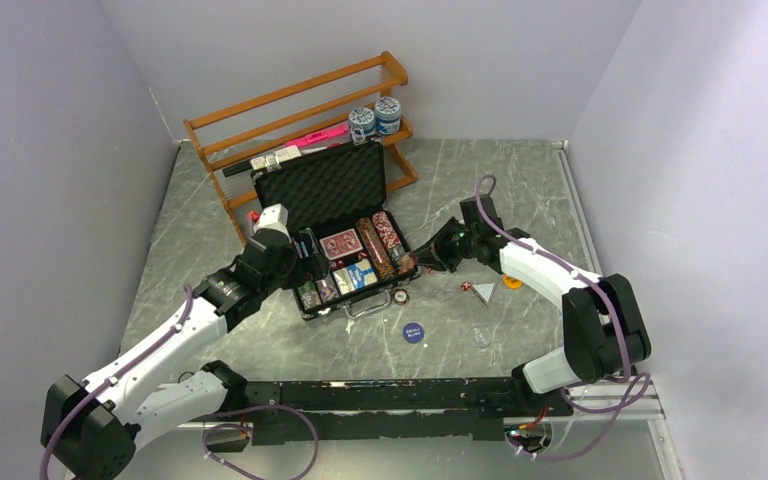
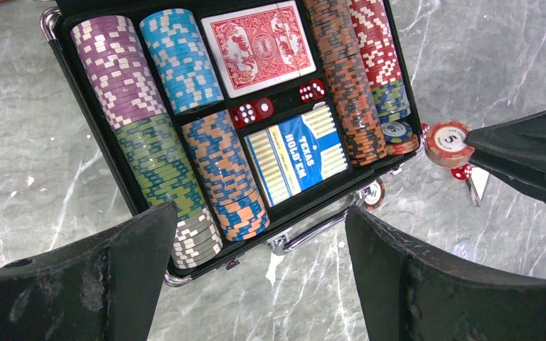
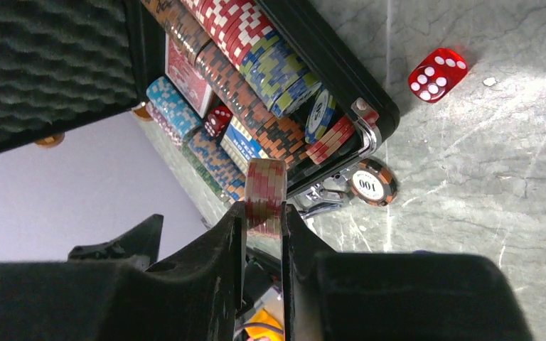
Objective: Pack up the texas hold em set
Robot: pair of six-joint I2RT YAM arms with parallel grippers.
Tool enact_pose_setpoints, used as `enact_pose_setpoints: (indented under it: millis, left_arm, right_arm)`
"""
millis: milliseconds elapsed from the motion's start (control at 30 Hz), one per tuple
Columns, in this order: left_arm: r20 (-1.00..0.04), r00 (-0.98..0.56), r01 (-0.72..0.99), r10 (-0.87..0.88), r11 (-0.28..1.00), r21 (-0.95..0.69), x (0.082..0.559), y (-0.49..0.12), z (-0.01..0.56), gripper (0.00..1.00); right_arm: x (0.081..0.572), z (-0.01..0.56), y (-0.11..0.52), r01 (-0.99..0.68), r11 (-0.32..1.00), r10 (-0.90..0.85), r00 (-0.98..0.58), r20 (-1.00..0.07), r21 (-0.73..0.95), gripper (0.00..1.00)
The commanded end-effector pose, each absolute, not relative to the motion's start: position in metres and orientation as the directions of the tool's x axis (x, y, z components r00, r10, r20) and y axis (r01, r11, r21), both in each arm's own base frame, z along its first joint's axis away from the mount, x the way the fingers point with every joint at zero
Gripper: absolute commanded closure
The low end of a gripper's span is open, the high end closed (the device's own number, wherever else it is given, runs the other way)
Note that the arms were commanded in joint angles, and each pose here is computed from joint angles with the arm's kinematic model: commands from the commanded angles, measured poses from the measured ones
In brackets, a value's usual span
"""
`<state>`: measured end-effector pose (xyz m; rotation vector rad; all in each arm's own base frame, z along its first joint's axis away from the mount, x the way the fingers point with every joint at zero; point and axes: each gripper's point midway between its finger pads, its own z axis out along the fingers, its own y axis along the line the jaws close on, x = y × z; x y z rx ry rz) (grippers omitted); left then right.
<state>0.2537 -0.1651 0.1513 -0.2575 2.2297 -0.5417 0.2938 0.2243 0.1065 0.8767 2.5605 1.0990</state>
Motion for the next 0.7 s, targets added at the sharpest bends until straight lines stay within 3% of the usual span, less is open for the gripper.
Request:
enact_pose_setpoints:
  millis: [0, 667]
  left_arm:
    - [-0.680, -0.636, 0.002, -0.365, 0.880, -0.474, 0.257, -0.168, 0.156, 0.08]
    - [-0.692, -0.630, -0.022, -0.352, 0.899, -0.437, 0.260, -0.161, 0.152, 0.08]
  right_arm:
    - [0.310, 0.114, 0.223, 0.464, 0.514, 0.664, -0.748, 0.008, 0.721, 0.86]
    - [0.316, 0.097, 0.233, 0.550, 0.501, 0.704, -0.708, 0.055, 0.668, 0.80]
